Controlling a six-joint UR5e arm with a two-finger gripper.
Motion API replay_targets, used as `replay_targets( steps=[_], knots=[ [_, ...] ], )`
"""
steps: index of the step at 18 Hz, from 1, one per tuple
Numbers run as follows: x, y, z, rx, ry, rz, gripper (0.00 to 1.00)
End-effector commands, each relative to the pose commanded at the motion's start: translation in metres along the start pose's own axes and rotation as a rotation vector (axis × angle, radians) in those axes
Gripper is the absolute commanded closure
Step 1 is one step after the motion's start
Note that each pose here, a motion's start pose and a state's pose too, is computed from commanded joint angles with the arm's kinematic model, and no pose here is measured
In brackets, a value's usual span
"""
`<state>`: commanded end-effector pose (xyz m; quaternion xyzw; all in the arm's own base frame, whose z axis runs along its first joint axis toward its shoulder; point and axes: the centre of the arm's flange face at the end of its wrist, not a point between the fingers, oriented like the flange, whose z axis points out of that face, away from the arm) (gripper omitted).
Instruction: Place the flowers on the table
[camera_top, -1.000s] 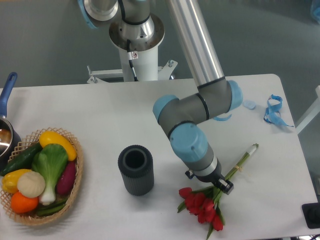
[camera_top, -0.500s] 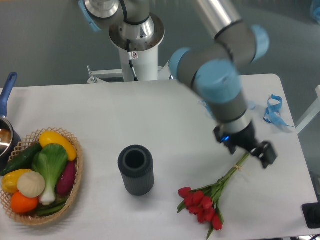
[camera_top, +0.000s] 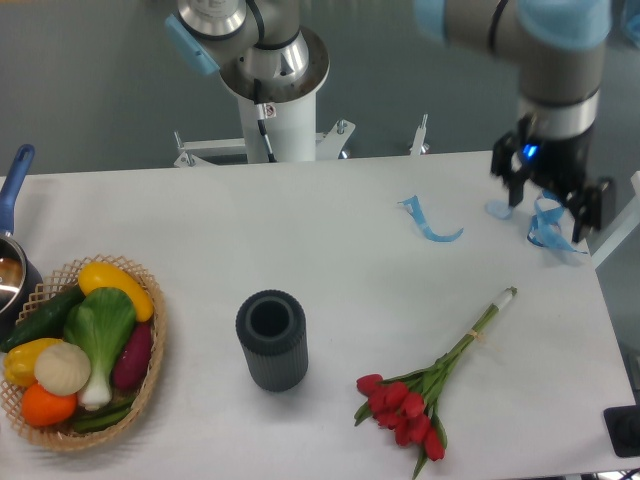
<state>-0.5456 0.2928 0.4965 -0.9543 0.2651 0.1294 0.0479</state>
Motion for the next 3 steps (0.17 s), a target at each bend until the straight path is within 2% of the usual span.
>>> replay_targets(
  steps=[3],
  knots=[
    [0.0026, 0.0116, -0.0067, 0.024, -0.010, 0.018, 0.00]
  ],
)
